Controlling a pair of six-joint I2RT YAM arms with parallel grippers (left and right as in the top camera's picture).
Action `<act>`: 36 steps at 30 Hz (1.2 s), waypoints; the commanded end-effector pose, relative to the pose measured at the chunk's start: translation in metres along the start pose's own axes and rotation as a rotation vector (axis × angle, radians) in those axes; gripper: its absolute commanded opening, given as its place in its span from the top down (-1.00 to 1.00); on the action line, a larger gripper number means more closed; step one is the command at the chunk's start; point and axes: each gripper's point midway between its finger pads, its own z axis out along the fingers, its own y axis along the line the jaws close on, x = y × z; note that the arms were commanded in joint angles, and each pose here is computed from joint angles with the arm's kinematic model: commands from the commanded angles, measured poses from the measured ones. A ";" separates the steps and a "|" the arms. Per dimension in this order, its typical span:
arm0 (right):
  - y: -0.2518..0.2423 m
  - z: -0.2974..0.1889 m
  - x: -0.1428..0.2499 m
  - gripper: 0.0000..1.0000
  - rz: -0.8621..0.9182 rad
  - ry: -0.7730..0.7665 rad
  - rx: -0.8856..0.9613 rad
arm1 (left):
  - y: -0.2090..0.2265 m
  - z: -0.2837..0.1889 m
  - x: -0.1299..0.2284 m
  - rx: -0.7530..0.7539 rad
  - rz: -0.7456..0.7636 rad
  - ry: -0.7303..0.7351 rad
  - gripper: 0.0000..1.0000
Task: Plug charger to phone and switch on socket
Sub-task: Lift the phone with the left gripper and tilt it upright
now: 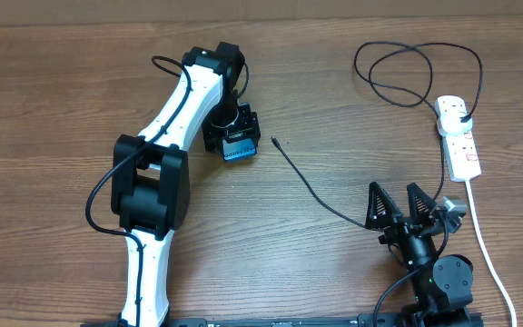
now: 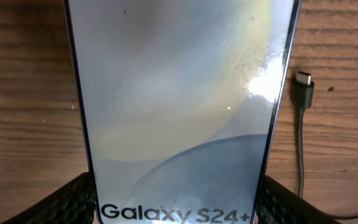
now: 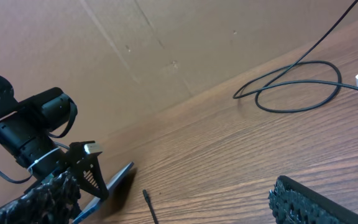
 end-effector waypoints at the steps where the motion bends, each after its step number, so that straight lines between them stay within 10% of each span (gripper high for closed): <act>1: 0.000 0.000 -0.002 -1.00 -0.008 -0.013 -0.002 | -0.015 -0.003 0.004 0.030 0.006 0.012 0.92; 36: 0.000 0.000 -0.002 -0.99 -0.008 -0.013 -0.002 | -0.052 -0.045 0.071 0.137 0.025 0.238 0.91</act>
